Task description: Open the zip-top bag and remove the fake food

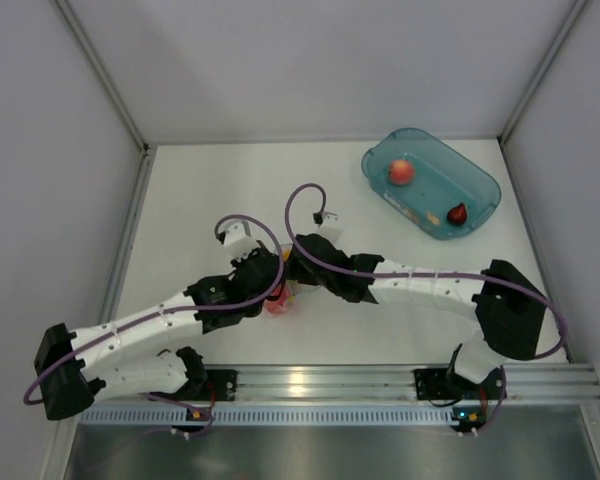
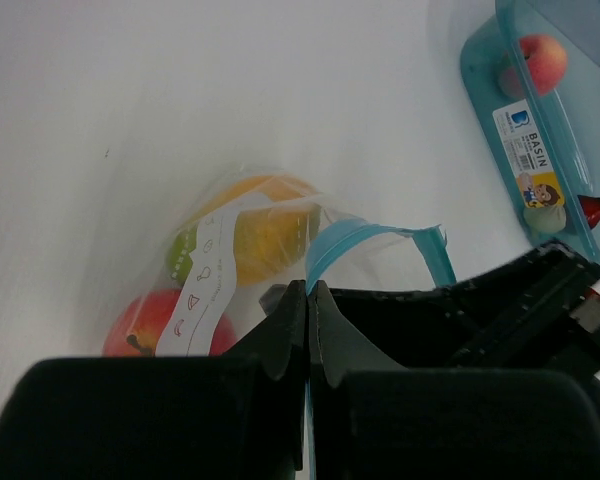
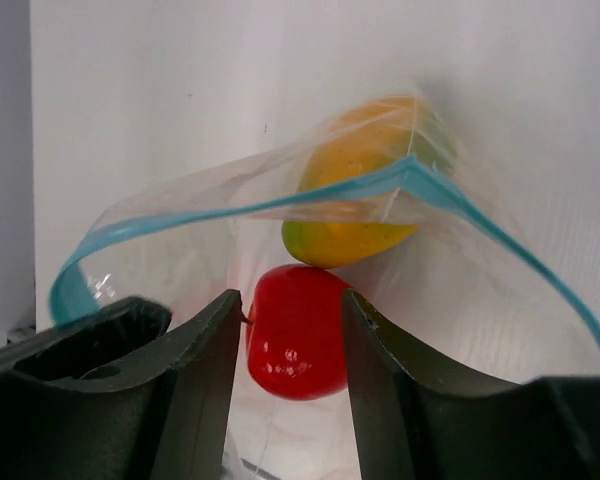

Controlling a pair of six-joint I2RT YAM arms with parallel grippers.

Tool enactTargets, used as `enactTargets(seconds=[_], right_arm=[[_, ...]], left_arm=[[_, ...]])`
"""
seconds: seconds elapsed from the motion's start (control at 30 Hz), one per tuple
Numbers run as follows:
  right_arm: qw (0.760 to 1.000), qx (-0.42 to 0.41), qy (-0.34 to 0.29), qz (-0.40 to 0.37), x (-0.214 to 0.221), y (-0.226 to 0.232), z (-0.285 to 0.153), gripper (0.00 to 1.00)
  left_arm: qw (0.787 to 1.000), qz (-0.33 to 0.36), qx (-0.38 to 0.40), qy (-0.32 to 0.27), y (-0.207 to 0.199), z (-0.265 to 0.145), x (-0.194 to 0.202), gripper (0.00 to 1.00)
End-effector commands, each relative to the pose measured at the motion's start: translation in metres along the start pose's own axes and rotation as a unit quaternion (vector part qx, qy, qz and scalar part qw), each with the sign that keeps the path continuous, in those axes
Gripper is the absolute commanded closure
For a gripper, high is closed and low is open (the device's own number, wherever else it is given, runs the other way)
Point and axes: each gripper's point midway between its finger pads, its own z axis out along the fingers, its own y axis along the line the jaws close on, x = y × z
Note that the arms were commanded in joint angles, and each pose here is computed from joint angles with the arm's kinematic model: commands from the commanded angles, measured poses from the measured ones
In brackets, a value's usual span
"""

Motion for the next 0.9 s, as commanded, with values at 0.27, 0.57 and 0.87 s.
enactTargets(seconds=[0.27, 0.57, 0.87], right_arm=[[0.999, 0.031, -0.043, -0.013, -0.021, 0.009, 0.040, 0.53], [0.953, 0.243, -0.066, -0.166, -0.060, -0.083, 0.027, 0.52], [0.873, 0.362, -0.049, -0.324, -0.109, -0.116, -0.008, 0.50]], left_arm=[[0.999, -0.031, 0.011, -0.010, 0.015, -0.006, -0.011, 1.00], [0.997, -0.069, 0.040, 0.022, 0.007, -0.012, -0.001, 1.00], [0.996, -0.065, 0.055, 0.040, -0.002, -0.013, 0.004, 1.00]])
